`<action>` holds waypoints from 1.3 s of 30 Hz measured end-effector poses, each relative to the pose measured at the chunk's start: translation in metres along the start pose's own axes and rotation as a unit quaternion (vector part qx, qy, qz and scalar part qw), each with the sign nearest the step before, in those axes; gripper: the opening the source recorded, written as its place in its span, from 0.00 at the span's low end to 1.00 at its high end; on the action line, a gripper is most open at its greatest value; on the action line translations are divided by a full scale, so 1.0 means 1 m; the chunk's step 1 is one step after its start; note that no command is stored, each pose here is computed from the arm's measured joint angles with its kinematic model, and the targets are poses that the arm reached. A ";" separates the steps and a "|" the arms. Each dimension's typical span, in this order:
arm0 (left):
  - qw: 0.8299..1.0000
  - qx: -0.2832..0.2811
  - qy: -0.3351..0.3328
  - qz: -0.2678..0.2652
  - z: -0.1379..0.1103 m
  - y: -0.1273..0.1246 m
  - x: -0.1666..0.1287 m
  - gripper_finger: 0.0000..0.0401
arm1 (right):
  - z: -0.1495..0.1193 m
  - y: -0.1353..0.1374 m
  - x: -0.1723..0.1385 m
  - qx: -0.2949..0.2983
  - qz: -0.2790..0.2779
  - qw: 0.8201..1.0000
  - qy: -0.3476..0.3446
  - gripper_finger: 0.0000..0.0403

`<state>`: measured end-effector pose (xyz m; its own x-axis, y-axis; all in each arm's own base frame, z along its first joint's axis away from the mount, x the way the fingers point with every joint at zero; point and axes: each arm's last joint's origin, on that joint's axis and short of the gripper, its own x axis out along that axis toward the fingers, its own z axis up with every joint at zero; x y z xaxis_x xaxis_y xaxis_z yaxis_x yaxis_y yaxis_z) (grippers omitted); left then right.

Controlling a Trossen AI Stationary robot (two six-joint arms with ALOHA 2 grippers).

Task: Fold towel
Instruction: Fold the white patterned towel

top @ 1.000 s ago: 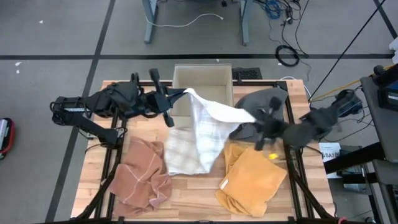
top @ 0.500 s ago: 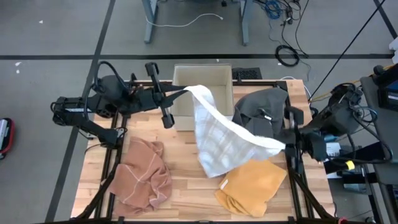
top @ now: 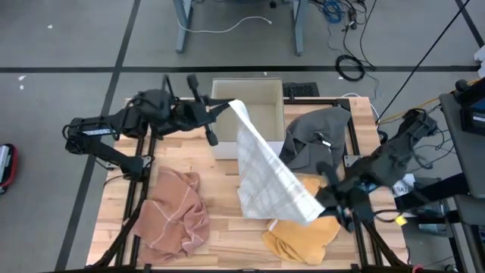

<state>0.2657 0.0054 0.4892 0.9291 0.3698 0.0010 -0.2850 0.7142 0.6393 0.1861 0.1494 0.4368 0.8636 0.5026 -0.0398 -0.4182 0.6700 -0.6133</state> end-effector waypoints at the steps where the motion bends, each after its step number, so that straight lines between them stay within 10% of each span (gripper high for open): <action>1: 1.000 0.006 0.010 -0.010 -0.002 -0.003 0.000 0.00 | -0.003 0.002 0.005 0.003 0.011 1.000 0.008 0.00; 11: 0.985 0.080 0.148 0.032 -0.007 -0.016 -0.022 0.00 | -0.024 -0.004 0.007 0.052 -0.012 0.994 0.098 0.00; 24: 0.920 0.211 0.286 0.167 0.003 -0.036 -0.050 0.00 | -0.032 -0.031 0.018 0.040 0.018 0.999 -0.005 0.00; 39: 0.977 0.134 0.163 0.023 0.020 -0.067 -0.077 0.00 | -0.052 -0.033 0.023 0.123 0.042 0.990 0.052 0.00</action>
<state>0.2177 -0.0834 0.4619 0.7798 0.5990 -0.1817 -0.2126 0.5264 0.8232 0.2346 0.1104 0.4152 0.8418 0.5117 -0.1721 -0.5348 0.7470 -0.3949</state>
